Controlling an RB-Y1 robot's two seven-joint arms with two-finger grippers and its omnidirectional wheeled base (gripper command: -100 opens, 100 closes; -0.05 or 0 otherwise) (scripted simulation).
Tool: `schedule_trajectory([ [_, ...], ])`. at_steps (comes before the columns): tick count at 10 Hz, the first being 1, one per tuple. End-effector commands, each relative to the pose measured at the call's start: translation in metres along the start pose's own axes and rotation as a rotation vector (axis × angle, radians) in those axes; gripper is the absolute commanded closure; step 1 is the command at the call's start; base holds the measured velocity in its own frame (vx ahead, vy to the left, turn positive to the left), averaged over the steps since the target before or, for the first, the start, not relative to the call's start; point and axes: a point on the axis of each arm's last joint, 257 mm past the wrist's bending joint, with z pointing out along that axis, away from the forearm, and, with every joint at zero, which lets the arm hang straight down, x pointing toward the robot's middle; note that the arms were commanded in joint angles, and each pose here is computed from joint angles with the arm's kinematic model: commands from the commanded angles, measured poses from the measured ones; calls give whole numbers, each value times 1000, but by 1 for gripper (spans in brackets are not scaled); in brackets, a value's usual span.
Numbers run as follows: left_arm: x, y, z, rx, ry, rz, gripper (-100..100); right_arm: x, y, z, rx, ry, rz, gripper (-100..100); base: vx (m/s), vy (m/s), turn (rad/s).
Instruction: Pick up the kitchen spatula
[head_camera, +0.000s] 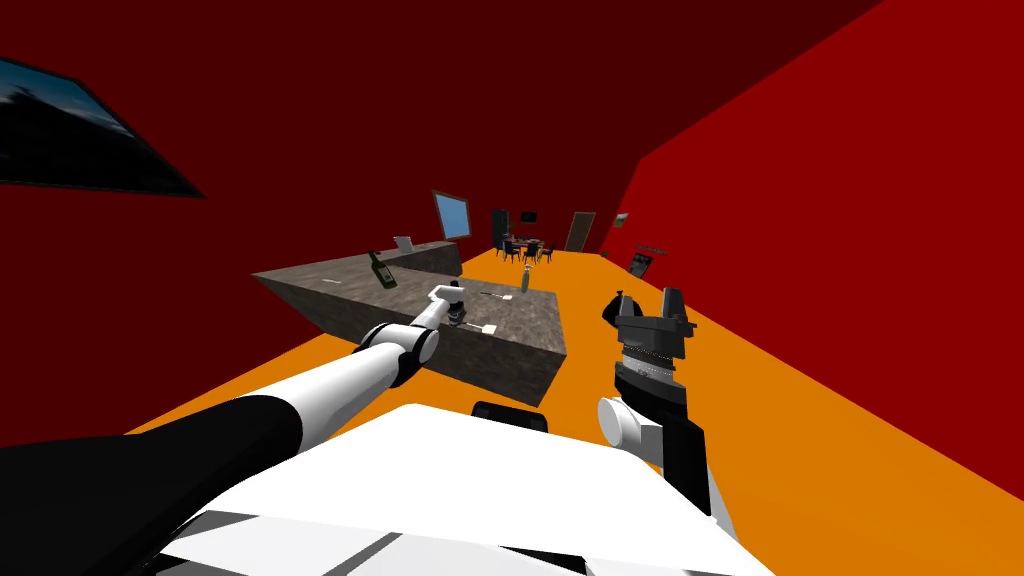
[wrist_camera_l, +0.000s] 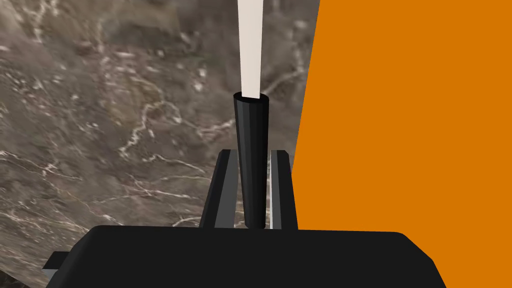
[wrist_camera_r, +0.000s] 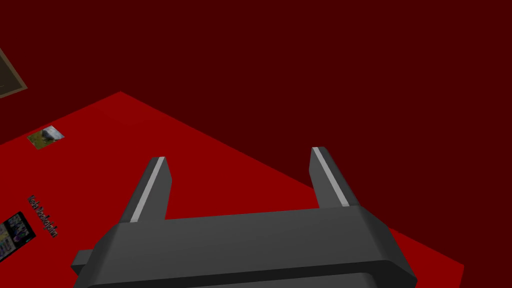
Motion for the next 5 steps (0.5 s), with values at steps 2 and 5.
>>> schedule_trajectory([
  [2, -11, 3, -3, 4, 5, 30, 100, 0, 0, 0, 0, 0, 0, 0, 42, -133, 133],
  [5, -27, 7, -6, 10, 10, 65, 100, 0, 0, 0, 0, 0, 0, 0, 57, -121, 123],
])
